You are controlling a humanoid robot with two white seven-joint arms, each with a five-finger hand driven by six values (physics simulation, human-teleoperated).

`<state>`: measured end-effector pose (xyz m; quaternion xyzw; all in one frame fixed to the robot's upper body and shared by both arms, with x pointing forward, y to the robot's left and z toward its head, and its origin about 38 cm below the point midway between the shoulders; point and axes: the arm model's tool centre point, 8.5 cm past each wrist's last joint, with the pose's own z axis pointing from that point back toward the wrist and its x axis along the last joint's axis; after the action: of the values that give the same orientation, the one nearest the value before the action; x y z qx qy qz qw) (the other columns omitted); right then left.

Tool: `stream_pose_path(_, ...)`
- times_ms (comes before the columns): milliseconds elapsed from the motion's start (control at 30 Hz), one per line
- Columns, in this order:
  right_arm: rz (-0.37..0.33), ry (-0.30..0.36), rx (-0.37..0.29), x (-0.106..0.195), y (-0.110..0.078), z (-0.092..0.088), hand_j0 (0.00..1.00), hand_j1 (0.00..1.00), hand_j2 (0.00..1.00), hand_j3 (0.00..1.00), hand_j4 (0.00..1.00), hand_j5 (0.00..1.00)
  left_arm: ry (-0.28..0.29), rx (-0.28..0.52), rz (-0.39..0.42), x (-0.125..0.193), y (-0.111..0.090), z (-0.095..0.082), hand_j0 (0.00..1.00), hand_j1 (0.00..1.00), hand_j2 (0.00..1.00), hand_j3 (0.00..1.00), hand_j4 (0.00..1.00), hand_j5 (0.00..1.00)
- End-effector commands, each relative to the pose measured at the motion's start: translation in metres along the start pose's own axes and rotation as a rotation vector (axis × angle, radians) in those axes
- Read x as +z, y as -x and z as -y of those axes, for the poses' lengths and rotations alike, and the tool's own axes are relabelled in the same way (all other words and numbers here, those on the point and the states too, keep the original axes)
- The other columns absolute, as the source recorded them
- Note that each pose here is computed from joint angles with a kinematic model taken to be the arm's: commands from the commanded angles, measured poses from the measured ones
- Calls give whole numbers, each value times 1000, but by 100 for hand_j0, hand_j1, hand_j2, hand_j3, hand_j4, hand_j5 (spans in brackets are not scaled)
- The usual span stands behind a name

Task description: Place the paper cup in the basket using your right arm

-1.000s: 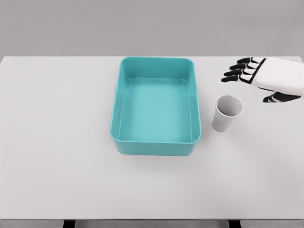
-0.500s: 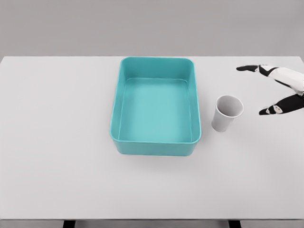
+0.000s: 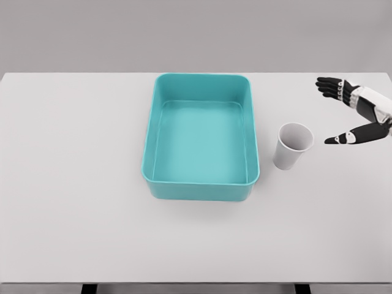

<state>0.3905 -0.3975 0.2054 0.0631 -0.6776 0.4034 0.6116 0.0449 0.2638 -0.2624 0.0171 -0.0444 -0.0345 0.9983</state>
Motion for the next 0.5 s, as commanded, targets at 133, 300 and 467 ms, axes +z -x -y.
stream_pose_path(133,69,26,7,13,25,-14,100,100,100,100,100,100,0,0,0,0,0,0,100,100,100,100,100,100)
stream_pose_path(300,115,68,-31,12,49,-31,100,100,100,100,100,100,0,0,-2,0,1,0,100,100,100,100,100,100)
stream_pose_path(467,150,97,-89,3,60,-49,100,100,100,100,100,100,0,0,-2,0,1,0,100,100,100,100,100,100)
